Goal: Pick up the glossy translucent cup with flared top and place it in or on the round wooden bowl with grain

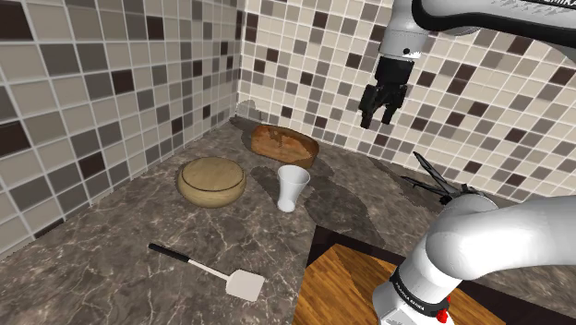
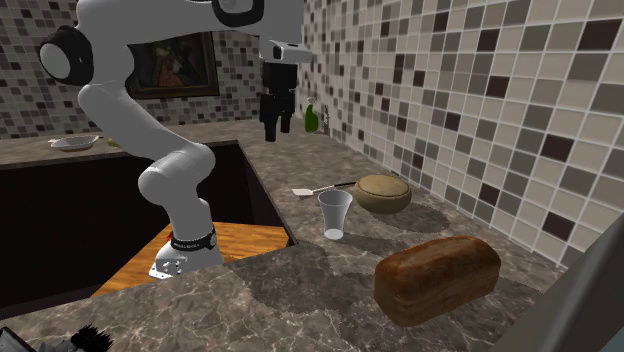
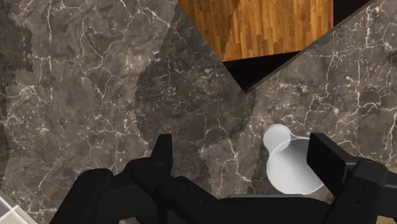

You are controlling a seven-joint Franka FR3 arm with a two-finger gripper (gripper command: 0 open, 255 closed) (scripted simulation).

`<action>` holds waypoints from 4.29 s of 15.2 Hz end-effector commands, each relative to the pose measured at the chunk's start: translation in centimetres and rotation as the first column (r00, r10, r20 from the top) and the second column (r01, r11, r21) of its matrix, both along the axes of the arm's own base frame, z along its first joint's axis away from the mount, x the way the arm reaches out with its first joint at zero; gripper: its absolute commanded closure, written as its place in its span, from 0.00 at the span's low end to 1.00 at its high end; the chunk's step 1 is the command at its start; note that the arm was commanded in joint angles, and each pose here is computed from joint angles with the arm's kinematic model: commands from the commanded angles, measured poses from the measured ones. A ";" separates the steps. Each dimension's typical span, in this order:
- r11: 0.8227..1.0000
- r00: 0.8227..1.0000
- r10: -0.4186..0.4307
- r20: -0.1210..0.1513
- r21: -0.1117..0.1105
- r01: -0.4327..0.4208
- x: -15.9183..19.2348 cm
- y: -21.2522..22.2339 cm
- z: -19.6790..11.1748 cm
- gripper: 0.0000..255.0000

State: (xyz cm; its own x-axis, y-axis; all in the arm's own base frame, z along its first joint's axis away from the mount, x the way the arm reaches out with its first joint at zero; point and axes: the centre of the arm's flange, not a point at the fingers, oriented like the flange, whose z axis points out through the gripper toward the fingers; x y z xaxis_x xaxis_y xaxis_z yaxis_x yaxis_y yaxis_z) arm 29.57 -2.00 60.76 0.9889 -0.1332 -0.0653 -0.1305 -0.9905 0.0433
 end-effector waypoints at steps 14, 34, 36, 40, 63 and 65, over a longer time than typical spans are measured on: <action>0.991 1.000 0.018 0.011 -0.136 -0.016 8.1 11.8 -11.7 0.00; 0.972 0.999 0.032 0.017 -0.233 -0.027 13.7 18.3 -24.9 0.00; 0.972 0.999 0.032 0.017 -0.233 -0.027 13.7 18.3 -24.9 0.00; 0.972 0.999 0.032 0.017 -0.233 -0.027 13.7 18.3 -24.9 1.00; 0.972 0.999 0.032 0.017 -0.233 -0.027 13.7 18.3 -17.5 1.00; 0.972 0.999 0.032 0.017 -0.233 -0.027 13.7 18.3 -16.4 1.00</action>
